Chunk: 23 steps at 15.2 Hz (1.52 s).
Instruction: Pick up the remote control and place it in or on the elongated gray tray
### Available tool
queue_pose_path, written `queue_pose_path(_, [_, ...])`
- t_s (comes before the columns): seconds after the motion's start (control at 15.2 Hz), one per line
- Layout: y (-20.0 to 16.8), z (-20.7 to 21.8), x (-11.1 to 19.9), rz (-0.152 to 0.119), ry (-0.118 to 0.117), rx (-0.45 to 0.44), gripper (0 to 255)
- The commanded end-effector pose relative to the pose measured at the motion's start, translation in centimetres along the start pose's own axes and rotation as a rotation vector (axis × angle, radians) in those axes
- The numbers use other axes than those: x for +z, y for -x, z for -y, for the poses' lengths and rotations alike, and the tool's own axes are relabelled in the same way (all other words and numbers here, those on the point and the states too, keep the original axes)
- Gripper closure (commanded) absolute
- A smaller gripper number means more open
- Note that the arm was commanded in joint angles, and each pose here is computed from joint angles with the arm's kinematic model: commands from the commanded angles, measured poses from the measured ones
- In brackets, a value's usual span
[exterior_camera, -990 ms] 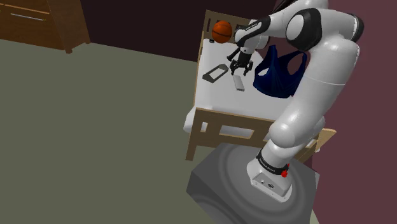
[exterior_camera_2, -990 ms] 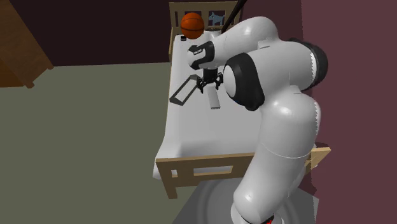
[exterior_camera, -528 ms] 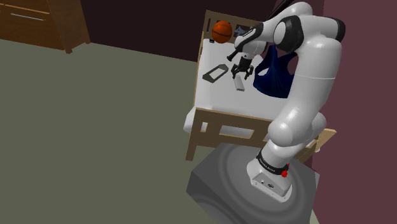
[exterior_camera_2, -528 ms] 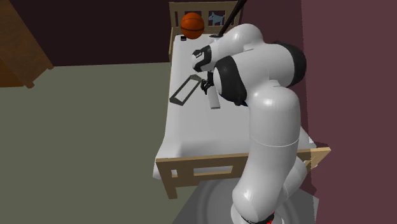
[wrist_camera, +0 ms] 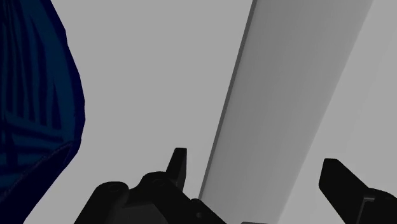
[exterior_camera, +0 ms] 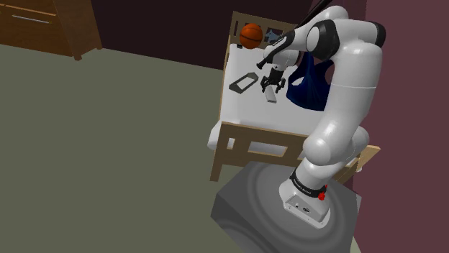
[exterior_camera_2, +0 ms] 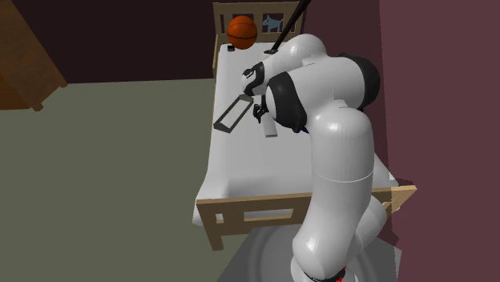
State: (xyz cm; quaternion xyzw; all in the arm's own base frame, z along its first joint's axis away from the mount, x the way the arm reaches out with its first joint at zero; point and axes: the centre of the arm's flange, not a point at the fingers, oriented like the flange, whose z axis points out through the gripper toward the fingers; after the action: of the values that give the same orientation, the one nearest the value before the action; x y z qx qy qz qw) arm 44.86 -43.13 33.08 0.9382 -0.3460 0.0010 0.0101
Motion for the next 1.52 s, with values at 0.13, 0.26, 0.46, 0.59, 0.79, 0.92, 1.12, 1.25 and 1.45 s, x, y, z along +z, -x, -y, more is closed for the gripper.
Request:
queue_pose_path(0.13, [0.0,0.0,0.0,0.000,0.000,0.000,0])
queue_pose_path(0.26, [0.0,0.0,0.0,0.000,0.000,0.000,255])
queue_pose_path(0.46, [0.0,0.0,0.0,0.000,0.000,0.000,255])
queue_pose_path(0.59, [0.0,0.0,0.0,0.000,0.000,0.000,255])
queue_pose_path(0.79, [0.0,0.0,0.0,0.000,0.000,0.000,255])
queue_pose_path(0.92, [0.0,0.0,-0.5,0.000,0.000,0.000,255])
queue_pose_path(1.12, [0.0,0.0,-2.1,0.000,0.000,0.000,255])
queue_pose_path(1.25, [0.0,-0.1,-3.2,0.000,0.000,0.000,255])
queue_pose_path(1.45, [-0.1,-0.1,-4.7,0.000,0.000,0.000,255])
